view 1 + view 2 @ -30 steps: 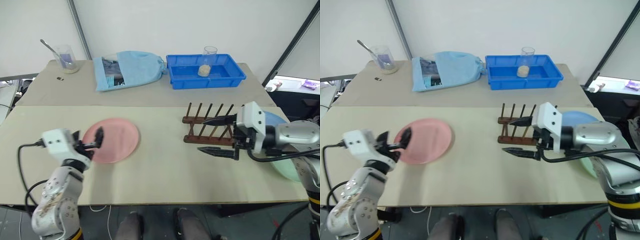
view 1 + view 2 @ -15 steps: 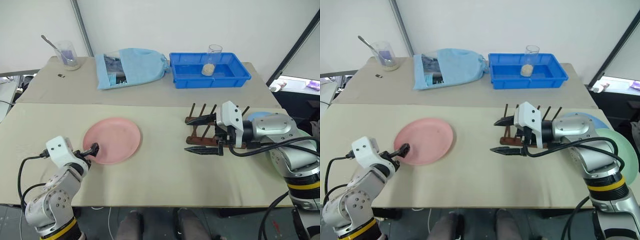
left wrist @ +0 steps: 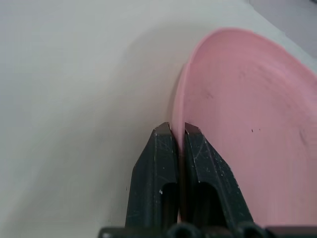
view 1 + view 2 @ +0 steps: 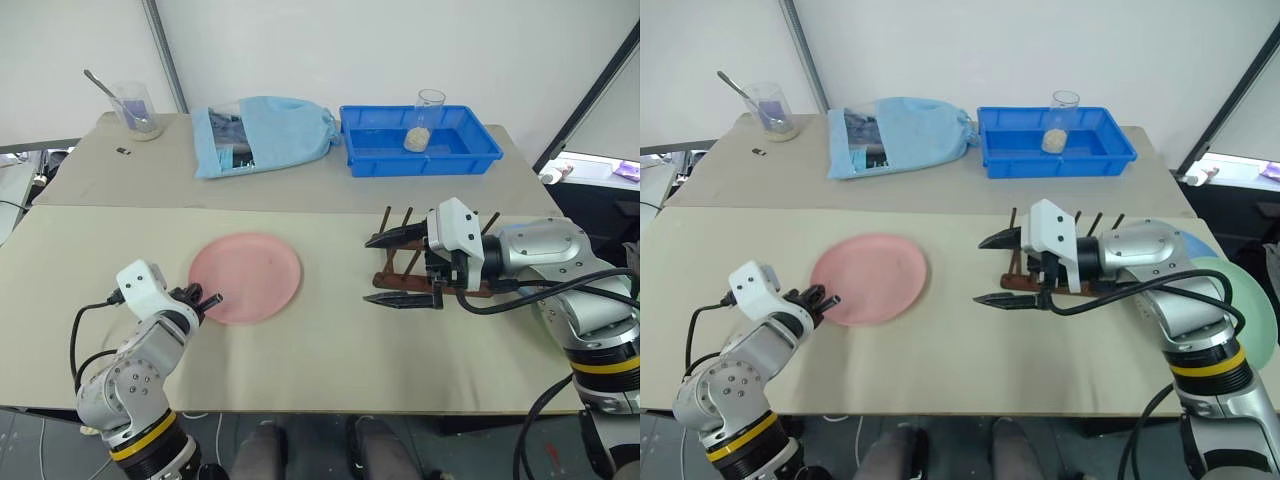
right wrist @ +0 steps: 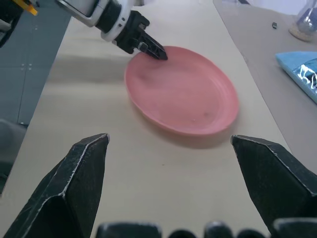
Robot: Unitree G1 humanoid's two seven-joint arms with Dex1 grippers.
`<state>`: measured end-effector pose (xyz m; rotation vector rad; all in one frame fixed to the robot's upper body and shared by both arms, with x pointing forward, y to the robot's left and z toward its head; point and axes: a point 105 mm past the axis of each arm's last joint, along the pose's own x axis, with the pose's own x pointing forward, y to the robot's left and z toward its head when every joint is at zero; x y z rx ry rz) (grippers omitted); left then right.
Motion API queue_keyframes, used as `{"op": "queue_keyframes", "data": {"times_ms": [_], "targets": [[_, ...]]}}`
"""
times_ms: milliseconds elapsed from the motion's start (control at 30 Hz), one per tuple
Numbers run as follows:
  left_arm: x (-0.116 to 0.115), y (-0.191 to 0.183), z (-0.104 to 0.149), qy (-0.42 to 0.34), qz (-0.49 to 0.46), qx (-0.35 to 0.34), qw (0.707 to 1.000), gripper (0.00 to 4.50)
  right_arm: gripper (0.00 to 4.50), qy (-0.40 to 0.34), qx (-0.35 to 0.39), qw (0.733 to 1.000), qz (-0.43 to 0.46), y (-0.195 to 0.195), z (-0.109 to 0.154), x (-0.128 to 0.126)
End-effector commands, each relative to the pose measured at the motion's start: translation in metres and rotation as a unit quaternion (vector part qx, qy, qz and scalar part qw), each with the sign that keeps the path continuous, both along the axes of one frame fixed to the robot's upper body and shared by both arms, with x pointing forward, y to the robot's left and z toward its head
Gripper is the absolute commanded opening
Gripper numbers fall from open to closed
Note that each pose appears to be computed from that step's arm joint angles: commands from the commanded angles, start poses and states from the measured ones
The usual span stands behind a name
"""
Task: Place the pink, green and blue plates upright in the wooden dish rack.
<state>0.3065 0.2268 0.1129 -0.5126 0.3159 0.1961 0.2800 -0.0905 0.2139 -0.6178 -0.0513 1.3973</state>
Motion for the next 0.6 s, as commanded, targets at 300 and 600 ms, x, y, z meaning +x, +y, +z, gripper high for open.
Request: {"op": "queue_keyframes", "data": {"times_ms": [300,600], "targets": [[0.052,-0.066,0.087,-0.118,-0.072,0.015,0.990,0.02,4.39,-0.186,-0.029,0.982,-0.008,0.084,0.005,0.035],[0.062,-0.070,0.098,-0.125,-0.065,0.009,0.990,0.00,3.20,-0.285,-0.120,0.951,-0.031,0.089,-0.022,0.068]]}}
